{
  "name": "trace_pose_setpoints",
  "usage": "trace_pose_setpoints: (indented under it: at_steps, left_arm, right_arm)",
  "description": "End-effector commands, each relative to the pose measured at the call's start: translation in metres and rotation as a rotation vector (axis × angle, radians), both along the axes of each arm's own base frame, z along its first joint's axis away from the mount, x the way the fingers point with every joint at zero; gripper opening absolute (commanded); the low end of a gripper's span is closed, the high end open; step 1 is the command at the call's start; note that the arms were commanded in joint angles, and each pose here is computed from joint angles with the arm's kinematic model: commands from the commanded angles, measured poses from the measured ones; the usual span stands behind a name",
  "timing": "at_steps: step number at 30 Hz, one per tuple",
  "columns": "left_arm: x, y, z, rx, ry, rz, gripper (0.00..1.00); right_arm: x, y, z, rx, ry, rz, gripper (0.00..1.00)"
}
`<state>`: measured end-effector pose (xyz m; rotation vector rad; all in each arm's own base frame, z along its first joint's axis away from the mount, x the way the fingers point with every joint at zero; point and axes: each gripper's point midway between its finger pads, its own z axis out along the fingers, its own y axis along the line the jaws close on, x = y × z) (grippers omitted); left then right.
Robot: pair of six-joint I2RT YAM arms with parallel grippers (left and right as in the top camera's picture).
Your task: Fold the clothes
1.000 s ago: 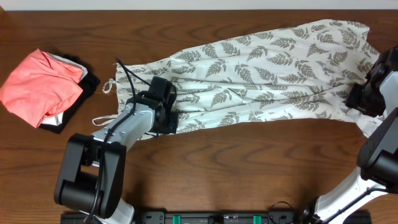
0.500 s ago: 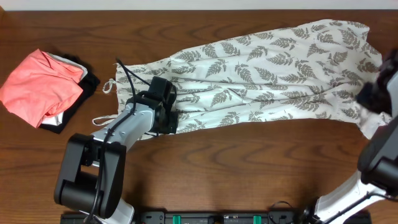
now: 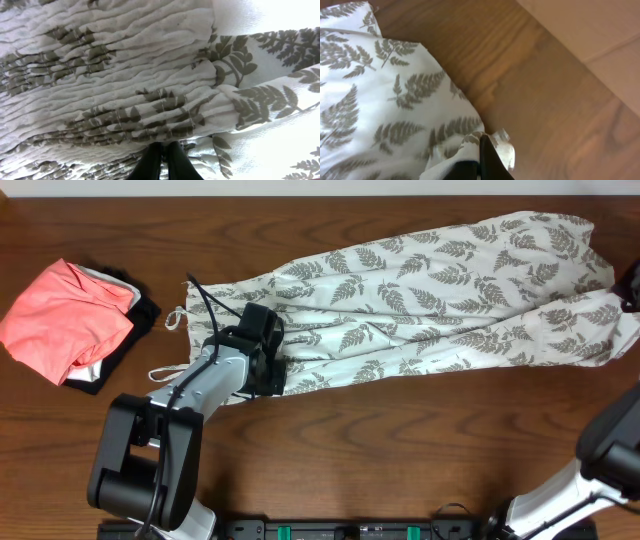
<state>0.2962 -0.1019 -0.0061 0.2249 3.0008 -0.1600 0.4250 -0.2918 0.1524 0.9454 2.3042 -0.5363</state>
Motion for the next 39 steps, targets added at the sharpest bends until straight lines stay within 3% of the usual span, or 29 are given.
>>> trace_pose_setpoints:
  at_steps: [1, 6, 17, 25, 26, 28, 30, 31, 32, 33, 34, 39]
  left_arm:
    - [-0.039, 0.020, -0.034, 0.081, 0.157, 0.015, 0.08]
    - [-0.039, 0.020, -0.034, 0.081, 0.157, 0.015, 0.08]
    - [-0.039, 0.020, -0.034, 0.081, 0.157, 0.016, 0.09]
    - [-0.039, 0.020, -0.034, 0.081, 0.158, 0.016, 0.09]
    - [-0.040, 0.020, -0.034, 0.081, 0.159, 0.016, 0.09]
    - [-0.040, 0.020, -0.034, 0.082, 0.162, 0.016, 0.09]
    - [-0.041, 0.020, -0.034, 0.083, 0.164, 0.016, 0.09]
    - [-0.041, 0.021, -0.034, 0.083, 0.165, 0.016, 0.09]
    - [-0.041, 0.021, -0.034, 0.083, 0.166, 0.016, 0.09]
    - [-0.042, 0.021, -0.034, 0.084, 0.167, 0.016, 0.09]
    - [-0.042, 0.021, -0.034, 0.084, 0.168, 0.016, 0.09]
    - [-0.042, 0.021, -0.034, 0.084, 0.167, 0.016, 0.09]
  right_arm:
    - [0.009, -0.006, -0.029, -0.019, 0.069, 0.059, 0.01]
    - [0.022, -0.012, -0.046, -0.031, 0.055, 0.066, 0.01]
    - [0.051, -0.024, -0.026, -0.065, -0.134, 0.024, 0.01]
    - [0.059, -0.013, -0.083, 0.041, -0.089, 0.065, 0.01]
    - [0.057, -0.012, -0.094, 0.053, -0.070, 0.064, 0.04]
    - [0.054, -0.010, -0.109, 0.074, -0.038, 0.065, 0.28]
    - [0.051, -0.006, -0.120, 0.092, -0.011, 0.075, 0.37]
    - [0.049, -0.006, -0.122, 0.096, 0.002, 0.081, 0.47]
    - [0.048, -0.005, -0.122, 0.094, 0.016, 0.091, 0.64]
    - [0.046, -0.006, -0.121, 0.089, 0.029, 0.104, 0.92]
    - [0.044, -0.006, -0.118, 0.083, 0.043, 0.118, 0.99]
    - [0.033, -0.008, -0.069, 0.068, 0.048, 0.127, 0.99]
